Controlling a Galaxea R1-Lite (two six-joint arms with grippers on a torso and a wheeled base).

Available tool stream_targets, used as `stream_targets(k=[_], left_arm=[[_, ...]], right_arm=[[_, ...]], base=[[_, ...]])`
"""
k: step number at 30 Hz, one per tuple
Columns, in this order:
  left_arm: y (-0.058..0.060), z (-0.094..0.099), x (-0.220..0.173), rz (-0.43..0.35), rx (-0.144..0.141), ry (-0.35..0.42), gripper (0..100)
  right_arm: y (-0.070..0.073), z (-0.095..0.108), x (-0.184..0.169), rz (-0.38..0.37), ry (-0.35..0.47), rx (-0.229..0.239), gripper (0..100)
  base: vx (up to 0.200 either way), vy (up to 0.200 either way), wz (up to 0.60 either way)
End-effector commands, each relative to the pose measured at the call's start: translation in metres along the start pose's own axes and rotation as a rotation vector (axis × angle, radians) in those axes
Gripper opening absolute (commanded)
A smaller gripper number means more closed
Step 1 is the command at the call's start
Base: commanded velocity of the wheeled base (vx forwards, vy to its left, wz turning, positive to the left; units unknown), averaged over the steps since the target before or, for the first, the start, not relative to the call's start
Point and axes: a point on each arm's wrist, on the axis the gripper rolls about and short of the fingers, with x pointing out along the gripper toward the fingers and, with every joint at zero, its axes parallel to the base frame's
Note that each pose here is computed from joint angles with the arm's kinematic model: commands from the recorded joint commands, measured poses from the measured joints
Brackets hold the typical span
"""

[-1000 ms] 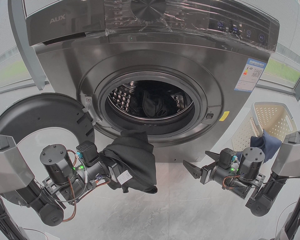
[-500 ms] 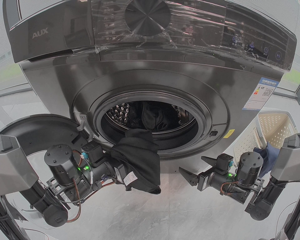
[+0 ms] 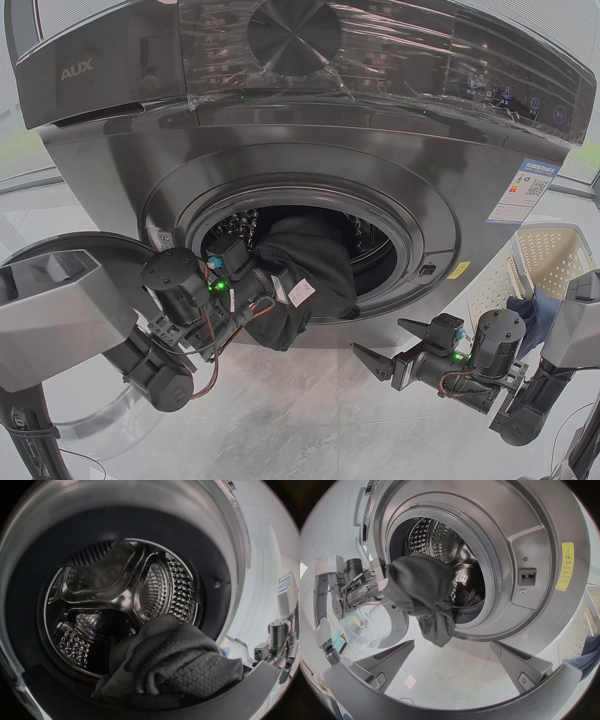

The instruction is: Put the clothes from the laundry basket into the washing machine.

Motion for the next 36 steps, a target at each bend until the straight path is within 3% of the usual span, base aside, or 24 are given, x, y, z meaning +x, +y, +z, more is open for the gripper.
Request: stream_targets(k=[1,5,12,19,26,36], left_arm=[[0.019,-0.033,0.033,0.043,0.007,0.000,0],[0.028,-0.041,0.051,0.059,0.008,-0.023,0],[0.030,-0.047,0.074,0.073,0.005,0.033,0],[0.036,-0.056,0.106,0.114,0.007,0.031,0],[0.044,-0.051,0.134,0.177,0.008,-0.036,0],[0.050,-0.021,0.161,0.247,-0.063,-0.127,0]], right_arm=[[0.003,0.000,-0.001,0.008,0.000,-0.002,100],[0.003,0.000,-0.001,0.010,-0.001,-0.002,100],[0.004,-0.001,0.000,0.011,0.002,-0.002,100],[0.005,0.000,0.000,0.014,0.001,-0.003,100],[0.005,-0.001,0.001,0.016,0.002,-0.003,100],[0.005,-0.001,0.001,0.016,0.002,-0.003,100]], base=[[0.000,0.000,0.00],[0.000,0.000,0.00],[0.000,0.000,0.00],[0.000,0.000,0.00],[0.000,0.000,0.00],[0.000,0.000,0.00]])
